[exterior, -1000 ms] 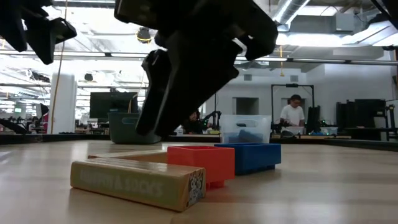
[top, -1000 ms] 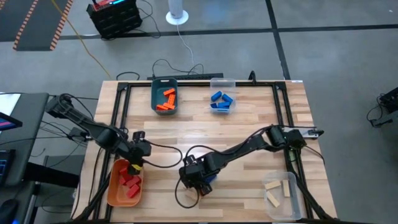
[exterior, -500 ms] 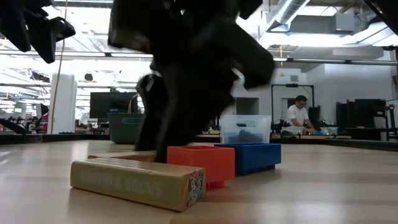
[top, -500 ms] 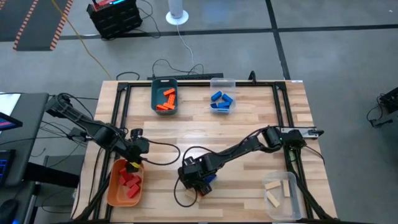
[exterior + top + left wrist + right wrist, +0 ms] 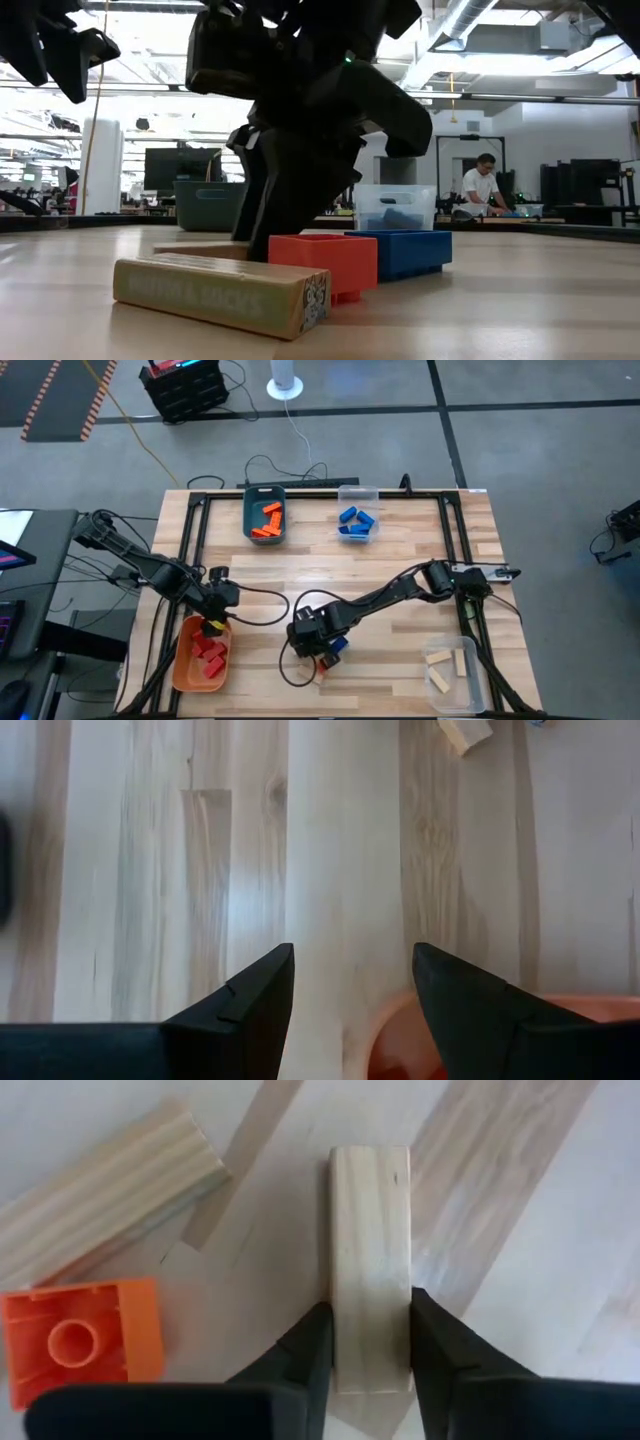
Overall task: Sort blocks
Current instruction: Put the brown block into the bottom transparent bin
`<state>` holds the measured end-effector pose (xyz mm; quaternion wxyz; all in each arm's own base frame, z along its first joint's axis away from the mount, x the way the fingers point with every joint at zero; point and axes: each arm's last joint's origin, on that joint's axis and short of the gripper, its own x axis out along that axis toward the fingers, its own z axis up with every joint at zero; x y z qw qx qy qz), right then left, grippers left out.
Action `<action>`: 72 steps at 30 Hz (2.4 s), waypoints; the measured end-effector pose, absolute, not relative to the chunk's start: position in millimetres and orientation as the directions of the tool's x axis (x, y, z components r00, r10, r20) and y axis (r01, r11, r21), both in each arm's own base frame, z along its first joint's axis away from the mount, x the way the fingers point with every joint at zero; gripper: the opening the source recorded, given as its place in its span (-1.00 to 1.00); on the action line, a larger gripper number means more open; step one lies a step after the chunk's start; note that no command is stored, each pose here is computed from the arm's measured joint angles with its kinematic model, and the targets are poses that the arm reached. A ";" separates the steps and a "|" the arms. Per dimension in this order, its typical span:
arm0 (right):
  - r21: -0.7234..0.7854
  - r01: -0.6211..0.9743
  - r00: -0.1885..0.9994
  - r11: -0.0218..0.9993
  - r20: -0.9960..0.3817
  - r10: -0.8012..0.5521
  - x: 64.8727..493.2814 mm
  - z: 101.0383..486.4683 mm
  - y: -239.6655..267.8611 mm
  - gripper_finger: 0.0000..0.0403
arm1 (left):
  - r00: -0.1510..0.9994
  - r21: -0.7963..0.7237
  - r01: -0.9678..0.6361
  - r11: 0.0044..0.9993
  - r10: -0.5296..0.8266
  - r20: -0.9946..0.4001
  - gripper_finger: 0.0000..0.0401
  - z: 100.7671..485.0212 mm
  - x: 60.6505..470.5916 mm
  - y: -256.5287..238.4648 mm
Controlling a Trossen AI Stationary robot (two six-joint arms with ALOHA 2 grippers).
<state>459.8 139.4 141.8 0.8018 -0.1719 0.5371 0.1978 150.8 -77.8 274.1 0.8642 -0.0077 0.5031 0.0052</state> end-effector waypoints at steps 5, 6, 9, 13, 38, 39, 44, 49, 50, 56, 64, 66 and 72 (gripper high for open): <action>-0.075 -0.467 0.328 0.881 -0.940 0.094 459.5 141.4 130.8 -0.55 | 0.482 0.001 -0.015 1.000 0.008 -0.876 -0.01 273.4 149.7 -77.2; -0.073 -0.462 0.325 0.884 -0.941 0.092 459.8 141.5 128.2 -0.56 | 0.480 0.002 -0.015 1.000 0.009 -0.877 -0.01 273.3 149.5 -77.1; -0.069 -0.450 0.311 0.891 -0.947 0.083 460.0 141.2 121.3 -0.57 | 0.472 0.007 -0.015 1.000 0.013 -0.882 -0.01 272.9 148.7 -76.6; -0.066 -0.431 0.280 0.900 -0.958 0.063 458.0 147.7 113.0 -0.58 | 0.466 0.006 -0.017 1.000 0.013 -0.884 -0.01 272.7 148.2 -76.4; -0.124 0.264 -0.057 0.957 -0.992 -0.112 319.8 286.6 163.9 -0.58 | 0.751 0.242 0.077 0.967 0.104 -0.653 -0.01 293.0 169.1 -80.3; -0.113 0.287 -0.056 0.951 -0.993 -0.101 316.6 287.2 169.8 -0.58 | 0.758 0.251 0.086 0.964 0.100 -0.645 -0.01 293.8 169.8 -80.7; -0.046 0.430 -0.136 0.902 -0.991 0.014 290.8 288.9 196.8 -0.58 | 0.772 0.285 0.118 0.951 0.093 -0.629 -0.01 295.4 171.4 -81.6; -0.034 0.571 -0.274 0.820 -0.950 0.151 268.0 285.7 223.0 -0.58 | 0.798 0.301 0.132 0.944 0.079 -0.598 -0.01 298.6 174.1 -83.1; -0.040 0.597 -0.291 0.801 -0.941 0.170 263.8 286.5 227.8 -0.58 | 0.803 0.303 0.134 0.943 0.076 -0.591 -0.01 299.3 174.6 -83.4; -0.149 0.744 -0.377 0.651 -0.898 0.226 241.2 287.8 251.7 -0.58 | 0.805 0.282 0.129 0.951 0.066 -0.589 -0.01 299.8 175.0 -83.9; -0.254 0.784 -0.430 0.566 -0.880 0.201 209.5 282.5 279.1 -0.58 | 0.773 0.157 0.213 0.964 -0.068 -0.631 -0.01 296.2 176.1 -92.4; -0.271 0.775 -0.448 0.572 -0.873 0.194 201.8 274.5 285.1 -0.55 | 0.753 0.121 0.228 0.966 -0.096 -0.651 -0.01 292.4 178.2 -97.0; -0.224 0.785 -0.425 0.578 -0.873 0.239 191.8 237.8 300.8 -0.34 | 0.696 0.094 0.277 0.956 -0.132 -0.706 -0.01 277.9 182.1 -116.8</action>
